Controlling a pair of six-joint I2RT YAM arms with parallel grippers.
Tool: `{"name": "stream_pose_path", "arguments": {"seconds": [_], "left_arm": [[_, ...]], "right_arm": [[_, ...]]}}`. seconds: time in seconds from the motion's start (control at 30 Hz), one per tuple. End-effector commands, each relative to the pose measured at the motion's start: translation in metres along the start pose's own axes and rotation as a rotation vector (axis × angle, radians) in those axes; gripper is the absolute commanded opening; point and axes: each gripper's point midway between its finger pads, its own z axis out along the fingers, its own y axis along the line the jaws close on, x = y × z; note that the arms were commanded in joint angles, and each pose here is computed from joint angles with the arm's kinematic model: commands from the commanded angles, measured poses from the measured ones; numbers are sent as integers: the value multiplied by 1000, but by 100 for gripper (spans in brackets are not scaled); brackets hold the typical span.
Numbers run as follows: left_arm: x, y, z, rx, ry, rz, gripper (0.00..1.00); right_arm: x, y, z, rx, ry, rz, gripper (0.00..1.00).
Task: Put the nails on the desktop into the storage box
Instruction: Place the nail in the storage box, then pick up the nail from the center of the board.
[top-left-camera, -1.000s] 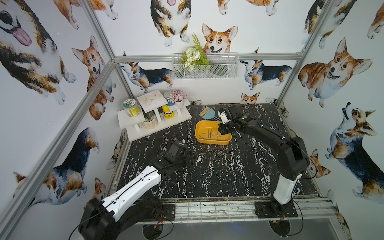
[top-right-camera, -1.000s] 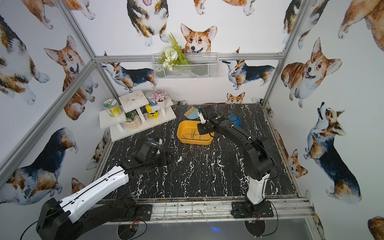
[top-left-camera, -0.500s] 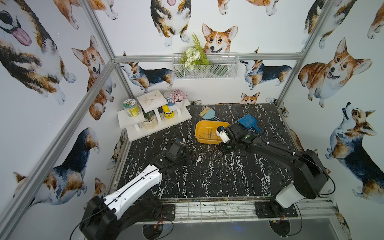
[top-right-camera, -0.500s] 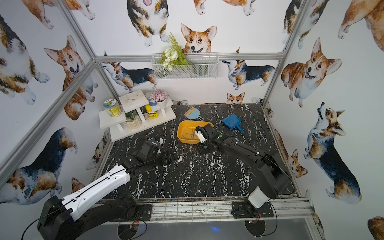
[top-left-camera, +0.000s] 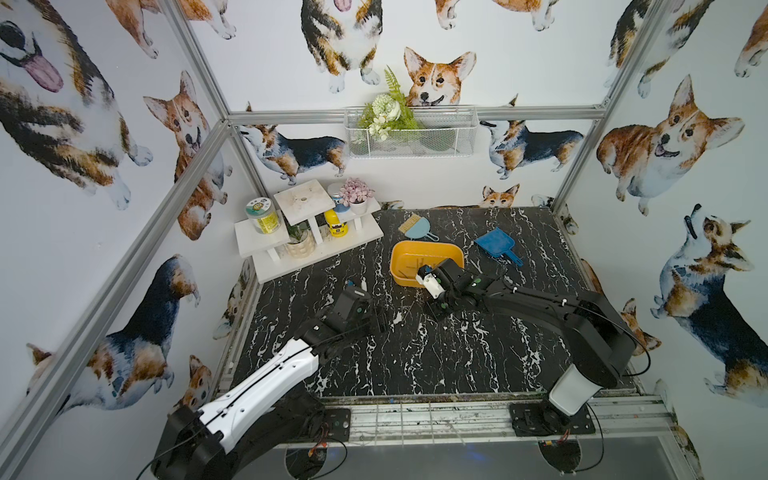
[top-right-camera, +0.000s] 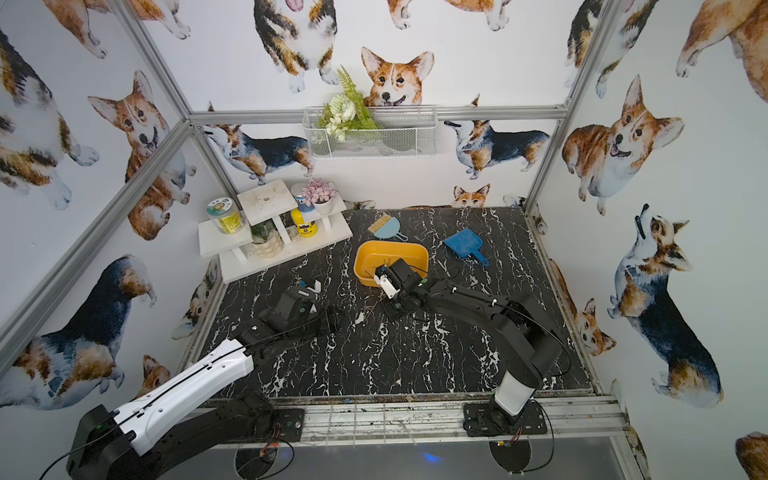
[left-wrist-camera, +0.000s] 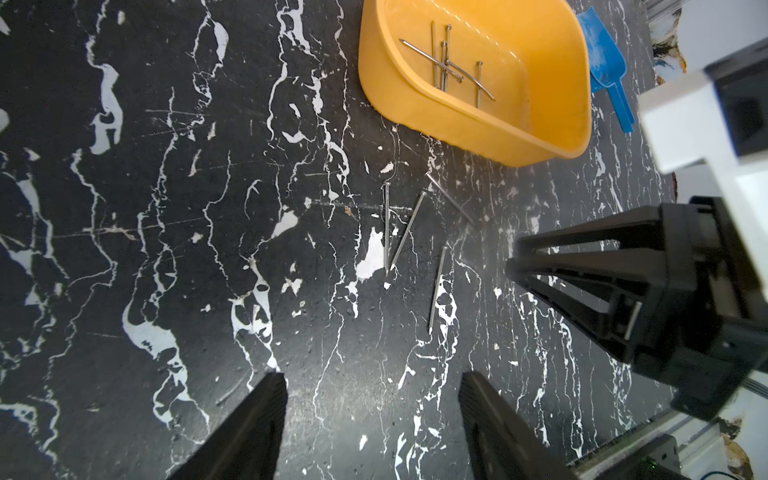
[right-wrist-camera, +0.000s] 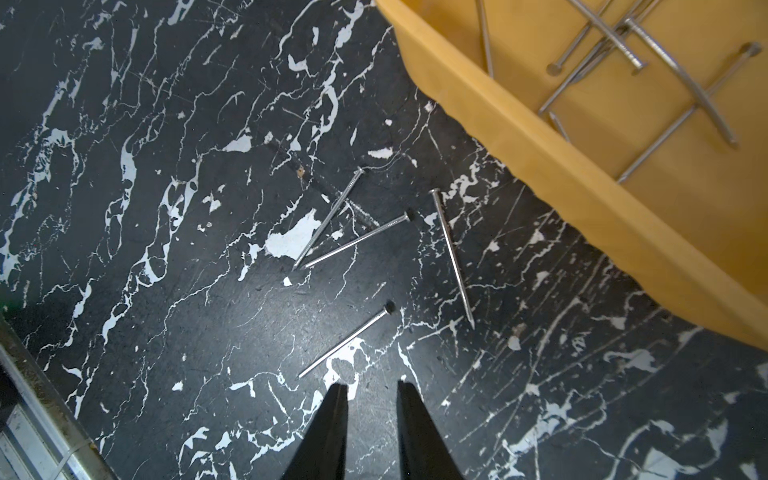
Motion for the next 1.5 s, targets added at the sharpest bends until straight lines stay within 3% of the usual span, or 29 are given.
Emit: {"name": "stream_pose_path", "arguments": {"seconds": [0.0,0.6,1.47], "left_arm": [[2,3,-1,-6,0,-7,72],[7,7,1,-8,1,-16,72],[11,13,-2,-17,-1,-16,72]], "right_arm": [[-6,4,5,-5,-12,-21,27],[5,0,37,21,65,-40,24],[2,-1,55,22,87,-32,21]]}}
